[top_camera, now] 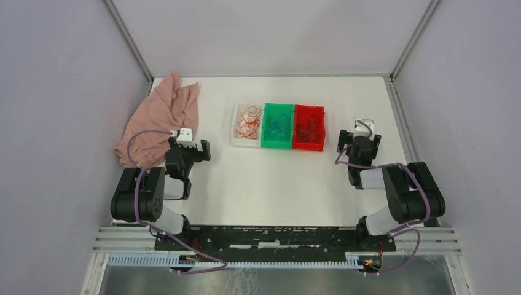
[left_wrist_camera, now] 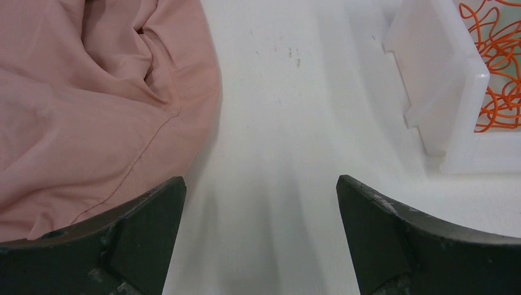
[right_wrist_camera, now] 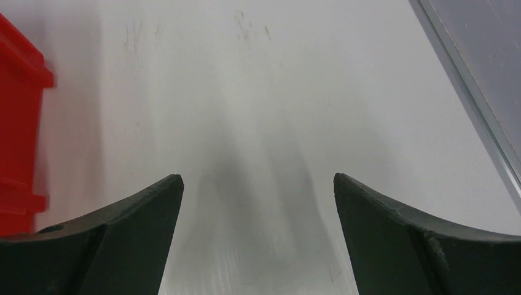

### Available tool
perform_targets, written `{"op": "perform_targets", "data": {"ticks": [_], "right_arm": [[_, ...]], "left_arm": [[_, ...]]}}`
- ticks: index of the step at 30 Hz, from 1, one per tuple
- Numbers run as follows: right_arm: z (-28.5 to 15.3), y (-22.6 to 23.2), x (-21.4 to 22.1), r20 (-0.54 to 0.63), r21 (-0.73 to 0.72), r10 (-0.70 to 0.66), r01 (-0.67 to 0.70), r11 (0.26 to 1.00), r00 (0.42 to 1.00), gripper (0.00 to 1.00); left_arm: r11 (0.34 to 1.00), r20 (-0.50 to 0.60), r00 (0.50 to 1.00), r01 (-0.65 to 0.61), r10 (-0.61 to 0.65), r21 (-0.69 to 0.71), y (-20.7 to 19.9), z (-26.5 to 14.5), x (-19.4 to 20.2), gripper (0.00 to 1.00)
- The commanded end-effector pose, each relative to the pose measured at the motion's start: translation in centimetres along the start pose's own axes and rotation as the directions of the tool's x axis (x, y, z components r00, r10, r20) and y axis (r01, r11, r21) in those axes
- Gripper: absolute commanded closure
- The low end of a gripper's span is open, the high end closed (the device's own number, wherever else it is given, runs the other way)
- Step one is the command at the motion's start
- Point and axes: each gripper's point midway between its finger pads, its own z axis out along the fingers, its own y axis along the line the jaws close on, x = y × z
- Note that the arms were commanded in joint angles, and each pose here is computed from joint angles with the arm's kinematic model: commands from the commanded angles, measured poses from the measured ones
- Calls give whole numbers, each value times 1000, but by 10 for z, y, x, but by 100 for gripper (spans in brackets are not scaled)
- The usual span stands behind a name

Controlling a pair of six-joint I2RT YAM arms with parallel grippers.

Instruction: Untangle the cables

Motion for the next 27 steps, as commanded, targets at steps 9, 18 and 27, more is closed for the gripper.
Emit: {"op": "perform_targets", "data": {"ticks": [9,18,27], "right_arm": [[3,6,-29,107,-37,24,-20,999,994,1],[3,6,-29,107,-37,23,-19,999,994,1],[3,6,-29,108,-37,24,-20,999,994,1]], "left_arm": [[999,94,995,35,-31,-33,6,6,-26,1],[999,92,995,35,-32,-34,6,6,-26,1],[999,85,996,35,-32,-39,7,7,-24,1]]}}
